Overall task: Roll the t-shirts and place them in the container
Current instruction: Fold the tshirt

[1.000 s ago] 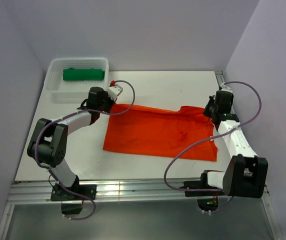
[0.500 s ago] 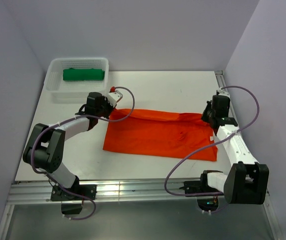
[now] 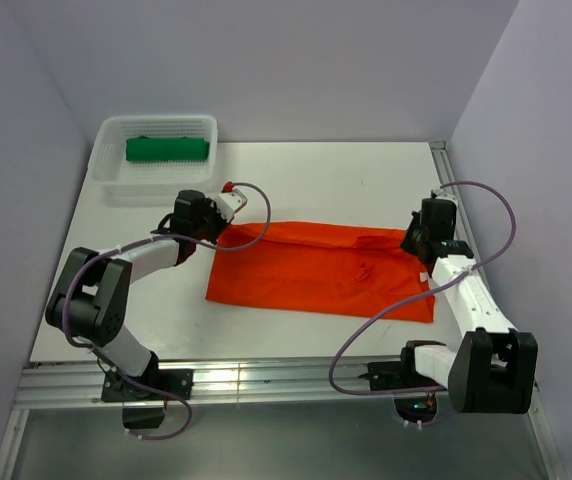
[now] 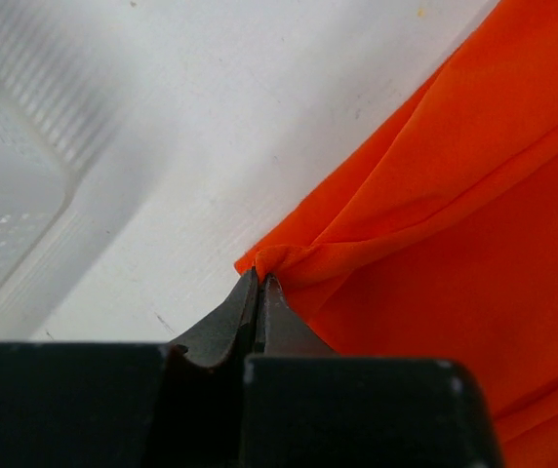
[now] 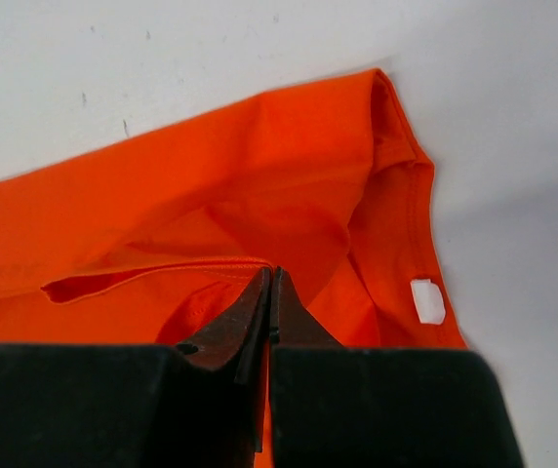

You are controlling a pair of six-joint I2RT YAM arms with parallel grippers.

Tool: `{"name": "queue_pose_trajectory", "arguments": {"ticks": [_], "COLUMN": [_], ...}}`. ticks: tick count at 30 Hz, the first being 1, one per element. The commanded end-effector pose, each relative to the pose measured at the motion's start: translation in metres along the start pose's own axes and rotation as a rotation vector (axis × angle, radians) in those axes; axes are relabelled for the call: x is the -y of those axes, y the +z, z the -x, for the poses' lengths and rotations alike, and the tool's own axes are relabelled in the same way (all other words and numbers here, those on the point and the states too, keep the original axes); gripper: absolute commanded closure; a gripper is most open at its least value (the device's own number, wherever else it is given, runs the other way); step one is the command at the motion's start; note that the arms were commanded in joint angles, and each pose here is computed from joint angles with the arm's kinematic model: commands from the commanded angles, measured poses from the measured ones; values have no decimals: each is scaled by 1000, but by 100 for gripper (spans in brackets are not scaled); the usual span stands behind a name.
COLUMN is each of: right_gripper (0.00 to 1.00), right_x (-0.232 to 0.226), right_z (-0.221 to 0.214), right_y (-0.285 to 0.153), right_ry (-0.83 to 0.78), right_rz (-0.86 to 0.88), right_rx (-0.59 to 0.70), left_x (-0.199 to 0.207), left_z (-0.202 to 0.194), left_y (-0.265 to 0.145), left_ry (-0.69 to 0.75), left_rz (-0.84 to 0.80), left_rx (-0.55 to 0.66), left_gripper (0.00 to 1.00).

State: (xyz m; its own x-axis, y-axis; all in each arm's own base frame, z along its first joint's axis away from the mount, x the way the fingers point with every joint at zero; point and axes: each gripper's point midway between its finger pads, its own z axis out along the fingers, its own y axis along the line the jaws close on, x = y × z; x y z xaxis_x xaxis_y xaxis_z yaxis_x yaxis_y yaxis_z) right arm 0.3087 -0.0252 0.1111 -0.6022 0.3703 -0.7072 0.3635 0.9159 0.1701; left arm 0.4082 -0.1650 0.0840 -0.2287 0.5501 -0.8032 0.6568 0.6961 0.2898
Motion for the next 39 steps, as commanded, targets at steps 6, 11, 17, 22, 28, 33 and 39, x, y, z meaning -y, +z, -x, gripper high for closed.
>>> {"name": "queue_pose_trajectory", "arguments": {"ticks": [6,11,17,22,28,33,39], "right_gripper": [100,100,100,100,100,100,100], "right_x": [3,3,2,3,4,6,7], "right_z": [-6,-6,-7,-11,-12,-13,-16], "right_y": [-5,-9,-13,-14,-16,-18,-18], "right_ry": [26,46,54,65,79,86,95], "right_rz": [-16,-15,-6,-8,-15,-20,-33], "right_rx": [-2,7,12,8,6,9,-10], "left_x": [6,7,9,13,15,15,16], "left_z": [12,14,13,11,9,11,8], "left_y": [-13,-19,-20,-22,-22,-25,-27], "left_ry": [42,50,53,56,52,53,56], "left_rz": [-17,-12,-24,-34,-34,-30,-30], "left_rx": [62,71,57,60,53,60,50], "left_gripper": [100,100,100,100,100,100,100]}}
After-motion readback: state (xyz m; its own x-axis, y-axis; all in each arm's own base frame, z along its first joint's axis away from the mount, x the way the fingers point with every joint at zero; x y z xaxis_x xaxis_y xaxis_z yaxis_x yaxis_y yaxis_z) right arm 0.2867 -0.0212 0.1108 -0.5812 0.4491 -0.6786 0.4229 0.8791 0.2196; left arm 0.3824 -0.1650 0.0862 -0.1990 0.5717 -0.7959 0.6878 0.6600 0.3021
